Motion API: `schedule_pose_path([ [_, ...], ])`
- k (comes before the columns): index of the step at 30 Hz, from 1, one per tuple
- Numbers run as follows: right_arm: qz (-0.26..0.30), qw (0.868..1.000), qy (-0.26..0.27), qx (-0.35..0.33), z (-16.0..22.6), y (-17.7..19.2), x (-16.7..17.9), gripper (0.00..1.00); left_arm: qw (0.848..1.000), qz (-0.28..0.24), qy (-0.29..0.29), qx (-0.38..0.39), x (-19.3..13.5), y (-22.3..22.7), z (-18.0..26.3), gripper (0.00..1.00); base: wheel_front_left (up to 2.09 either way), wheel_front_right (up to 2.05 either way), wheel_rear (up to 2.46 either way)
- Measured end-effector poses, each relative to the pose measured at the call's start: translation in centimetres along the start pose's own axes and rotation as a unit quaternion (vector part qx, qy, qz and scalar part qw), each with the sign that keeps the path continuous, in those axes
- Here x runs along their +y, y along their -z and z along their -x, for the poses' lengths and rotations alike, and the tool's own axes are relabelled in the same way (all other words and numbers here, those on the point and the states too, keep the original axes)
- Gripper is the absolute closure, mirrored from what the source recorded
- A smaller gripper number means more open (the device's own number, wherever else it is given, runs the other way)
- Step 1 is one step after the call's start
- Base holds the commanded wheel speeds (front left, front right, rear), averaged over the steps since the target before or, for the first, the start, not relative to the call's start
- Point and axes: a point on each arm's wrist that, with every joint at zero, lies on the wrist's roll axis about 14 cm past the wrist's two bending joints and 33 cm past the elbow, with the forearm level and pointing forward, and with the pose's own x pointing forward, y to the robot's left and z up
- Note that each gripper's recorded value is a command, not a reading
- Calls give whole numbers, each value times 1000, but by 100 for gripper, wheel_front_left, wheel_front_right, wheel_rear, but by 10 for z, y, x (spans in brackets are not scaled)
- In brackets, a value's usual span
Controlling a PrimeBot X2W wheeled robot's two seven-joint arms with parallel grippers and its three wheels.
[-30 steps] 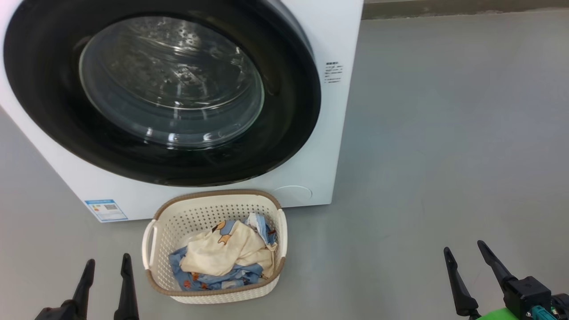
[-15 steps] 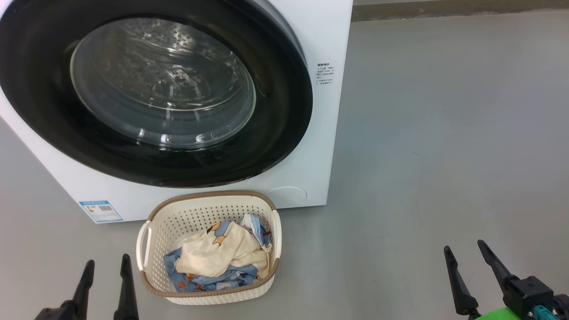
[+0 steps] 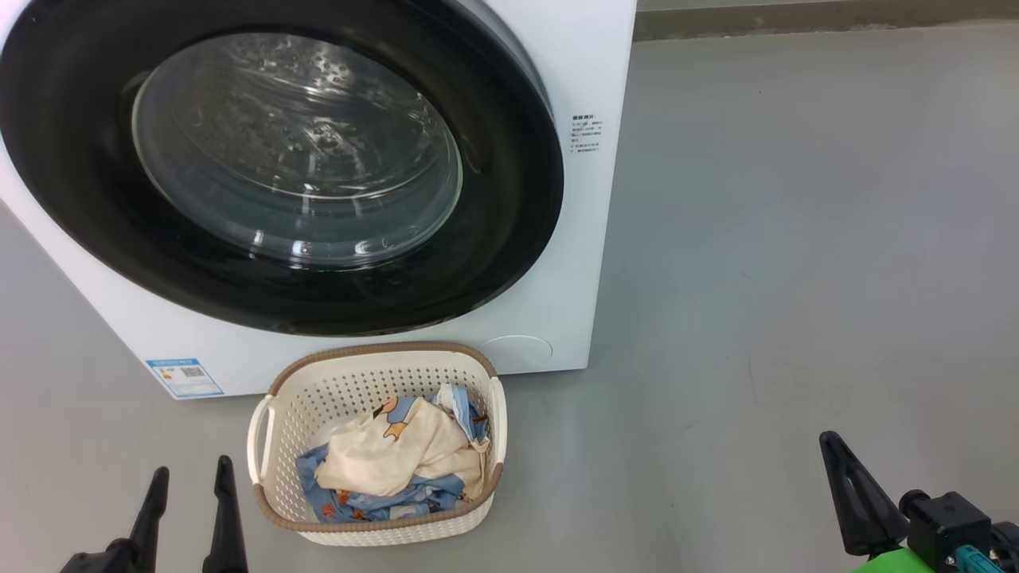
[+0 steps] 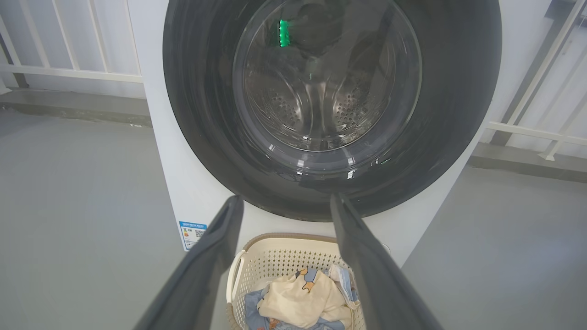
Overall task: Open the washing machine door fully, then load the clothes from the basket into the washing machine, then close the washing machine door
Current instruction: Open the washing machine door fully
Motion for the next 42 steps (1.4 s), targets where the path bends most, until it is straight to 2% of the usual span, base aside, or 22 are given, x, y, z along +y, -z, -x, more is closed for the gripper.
schedule_pose_path([
  [8,-17,1000,4,-9,0,-5,0,100,1000,0,2,0,-1,0,-1,0,0,0,0],
  [10,-68,997,35,-19,1,-7,-11,100,1000,0,3,1,-2,1,-1,0,0,0,0],
  [13,-164,981,93,-36,6,-7,-35,100,1000,0,3,3,-2,2,-2,0,0,0,0],
  [14,-204,971,115,-45,8,-7,-46,100,1000,0,3,4,-2,3,-3,0,0,0,0],
  [17,-320,927,177,-83,11,-7,-78,100,1000,0,2,8,-1,5,-4,0,0,0,0],
  [21,-455,852,227,-126,12,-1,-103,100,1000,-1,-1,13,1,9,-8,0,0,0,0],
  [25,-547,786,247,-150,7,6,-115,100,1000,-1,1,21,0,15,-12,0,0,0,0],
  [30,-615,729,253,-164,-1,8,-141,100,1000,-2,1,31,1,23,-18,0,0,0,0],
  [32,-639,709,248,-164,-8,9,-147,100,999,-2,3,35,0,26,-21,0,0,0,0],
  [38,-689,677,208,-154,-38,3,-160,100,999,-7,6,45,0,34,-31,0,0,0,0],
  [42,-717,666,147,-145,-68,-13,-157,100,998,-5,9,55,-2,44,-38,0,0,0,0],
])
